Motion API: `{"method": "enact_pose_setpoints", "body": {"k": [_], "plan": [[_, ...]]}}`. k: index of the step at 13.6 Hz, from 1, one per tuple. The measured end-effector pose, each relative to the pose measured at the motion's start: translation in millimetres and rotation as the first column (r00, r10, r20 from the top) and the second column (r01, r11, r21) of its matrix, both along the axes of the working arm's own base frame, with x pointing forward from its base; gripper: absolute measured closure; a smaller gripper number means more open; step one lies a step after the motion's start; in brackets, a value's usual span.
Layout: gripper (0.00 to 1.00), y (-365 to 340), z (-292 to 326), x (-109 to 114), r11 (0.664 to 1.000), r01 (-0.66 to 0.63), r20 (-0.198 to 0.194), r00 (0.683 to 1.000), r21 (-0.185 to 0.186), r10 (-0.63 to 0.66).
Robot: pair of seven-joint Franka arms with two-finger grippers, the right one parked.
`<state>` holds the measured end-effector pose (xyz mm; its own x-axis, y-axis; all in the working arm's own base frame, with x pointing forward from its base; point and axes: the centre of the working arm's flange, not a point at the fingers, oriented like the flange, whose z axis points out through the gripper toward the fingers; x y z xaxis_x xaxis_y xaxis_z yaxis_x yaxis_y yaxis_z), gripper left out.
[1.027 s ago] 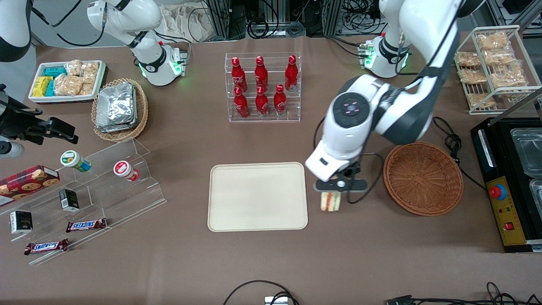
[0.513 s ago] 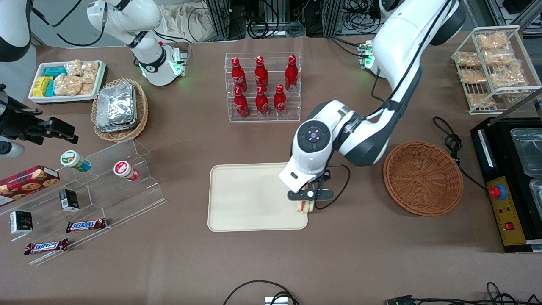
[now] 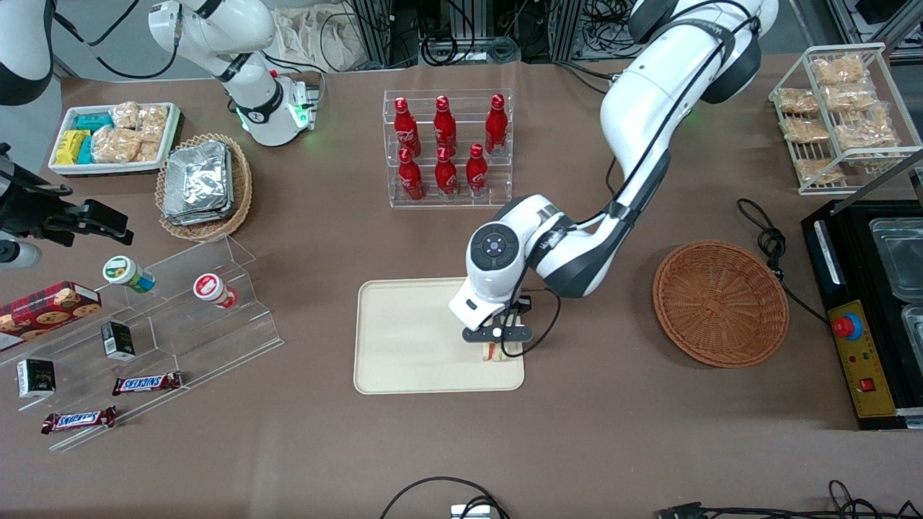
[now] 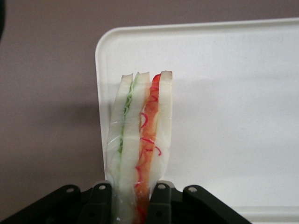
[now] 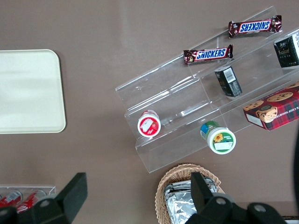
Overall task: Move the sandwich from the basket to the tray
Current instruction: 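Lower the sandwich onto the tray and open the left gripper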
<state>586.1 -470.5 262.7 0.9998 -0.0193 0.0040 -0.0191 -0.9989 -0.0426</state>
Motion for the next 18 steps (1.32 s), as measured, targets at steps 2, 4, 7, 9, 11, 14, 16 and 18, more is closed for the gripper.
{"method": "enact_pose_setpoints", "body": {"k": [2,4,7,9,11,14,16,18], "plan": [[0.82,-7.5,-10.5,-6.1,1.0,0.015,-0.002,1.0,0.004,-0.015],[0.82,-14.3,-19.1,-12.0,1.0,0.016,0.002,1.0,0.015,-0.016],[0.82,-22.2,-36.4,-19.9,0.999,0.007,0.017,1.0,0.041,-0.008],[0.79,-24.5,-45.8,-21.5,0.999,0.002,0.021,1.0,0.04,-0.003],[0.72,-25.2,-45.2,-21.4,0.999,-0.001,0.023,1.0,0.038,0.0],[0.44,-25.9,-45.1,-20.7,0.997,-0.078,0.034,0.996,0.029,0.078],[0.24,-26.2,-42.4,-18.1,0.993,-0.114,0.044,0.993,0.017,0.113],[0.04,-24.6,-33.0,-10.4,0.989,-0.148,0.061,0.987,0.001,0.148]]}}
